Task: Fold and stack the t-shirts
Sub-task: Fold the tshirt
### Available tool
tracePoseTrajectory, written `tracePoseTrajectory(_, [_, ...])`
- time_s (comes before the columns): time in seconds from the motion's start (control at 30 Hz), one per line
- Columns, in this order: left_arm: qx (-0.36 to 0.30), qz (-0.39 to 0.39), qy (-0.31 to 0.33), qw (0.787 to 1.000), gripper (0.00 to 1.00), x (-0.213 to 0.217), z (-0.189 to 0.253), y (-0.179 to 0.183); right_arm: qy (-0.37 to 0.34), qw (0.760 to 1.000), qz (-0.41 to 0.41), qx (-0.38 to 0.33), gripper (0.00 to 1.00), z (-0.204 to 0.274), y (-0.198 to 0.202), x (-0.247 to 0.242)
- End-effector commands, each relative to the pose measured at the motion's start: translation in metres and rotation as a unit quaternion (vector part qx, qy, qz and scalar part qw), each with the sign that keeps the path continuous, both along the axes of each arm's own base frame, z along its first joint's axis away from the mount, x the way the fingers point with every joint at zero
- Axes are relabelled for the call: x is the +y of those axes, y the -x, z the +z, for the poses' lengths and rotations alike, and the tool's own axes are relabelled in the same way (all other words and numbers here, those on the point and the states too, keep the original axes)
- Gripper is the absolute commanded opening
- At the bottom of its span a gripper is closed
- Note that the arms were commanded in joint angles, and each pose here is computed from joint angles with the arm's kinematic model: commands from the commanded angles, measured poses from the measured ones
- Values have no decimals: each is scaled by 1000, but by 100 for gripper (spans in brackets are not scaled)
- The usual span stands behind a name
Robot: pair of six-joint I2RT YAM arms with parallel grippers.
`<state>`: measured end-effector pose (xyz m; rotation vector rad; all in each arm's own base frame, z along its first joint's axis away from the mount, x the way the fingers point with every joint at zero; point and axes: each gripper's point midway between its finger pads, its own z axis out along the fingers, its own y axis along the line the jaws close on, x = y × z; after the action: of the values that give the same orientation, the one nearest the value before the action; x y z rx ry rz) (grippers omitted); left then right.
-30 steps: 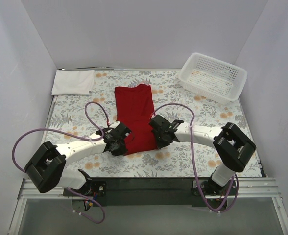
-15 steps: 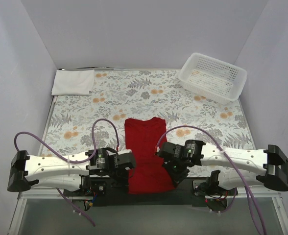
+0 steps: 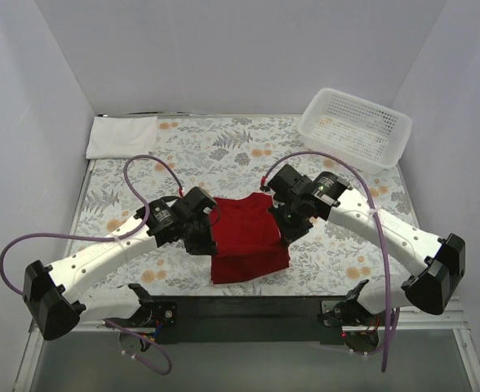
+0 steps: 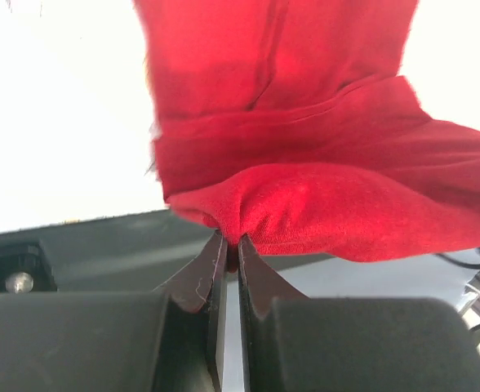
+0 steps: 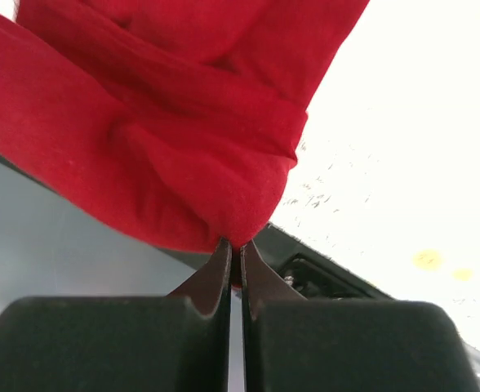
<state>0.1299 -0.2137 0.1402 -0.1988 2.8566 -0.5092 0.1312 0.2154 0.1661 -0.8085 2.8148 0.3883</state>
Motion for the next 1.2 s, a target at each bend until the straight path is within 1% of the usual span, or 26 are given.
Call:
tracePoseTrajectory(0.0, [-70, -12, 19, 997, 0, -4, 25, -35, -16, 999, 22, -45, 1, 29, -24, 4])
tracePoseTrajectory(0.2, [-104, 17, 33, 994, 0, 3, 33, -74, -12, 998, 10, -62, 1, 33, -60, 4])
tracePoseTrajectory(0.27, [-107, 35, 30, 993, 0, 10, 29, -86, -16, 997, 5, -72, 1, 33, -74, 5])
tracePoseTrajectory(0.4, [-109, 51, 51, 991, 0, 14, 22, -104, -29, 996, 6, -79, 1, 30, -97, 14])
tracePoseTrajectory(0.57, [-116, 70, 42, 990, 0, 25, 8, -132, -33, 995, -1, -91, 1, 22, -128, 16])
tracePoseTrajectory(0.73, [-119, 81, 36, 989, 0, 26, -9, -153, -30, 995, -9, -96, 1, -2, -157, 18])
tracePoseTrajectory(0.77, [-107, 85, 27, 990, 0, 28, -21, -156, -32, 995, -7, -92, 1, -7, -160, 19])
tracePoseTrajectory(0.8, [-110, 87, 26, 990, 0, 28, -24, -161, -26, 996, -8, -85, 1, -18, -164, 19])
tracePoseTrajectory(0.87, [-99, 96, 9, 990, 0, 34, -41, -166, -32, 995, -11, -92, 1, -27, -176, 21])
tracePoseTrajectory(1.0, [-93, 108, -4, 990, 0, 37, -60, -176, -21, 996, -16, -88, 1, -55, -193, 22])
tracePoseTrajectory(1.07, [-101, 123, -27, 987, 0, 46, -69, -182, -21, 995, -19, -93, 1, -66, -203, 23])
tracePoseTrajectory(1.17, [-97, 134, -43, 985, 0, 51, -86, -189, -21, 995, -25, -94, 1, -82, -213, 26])
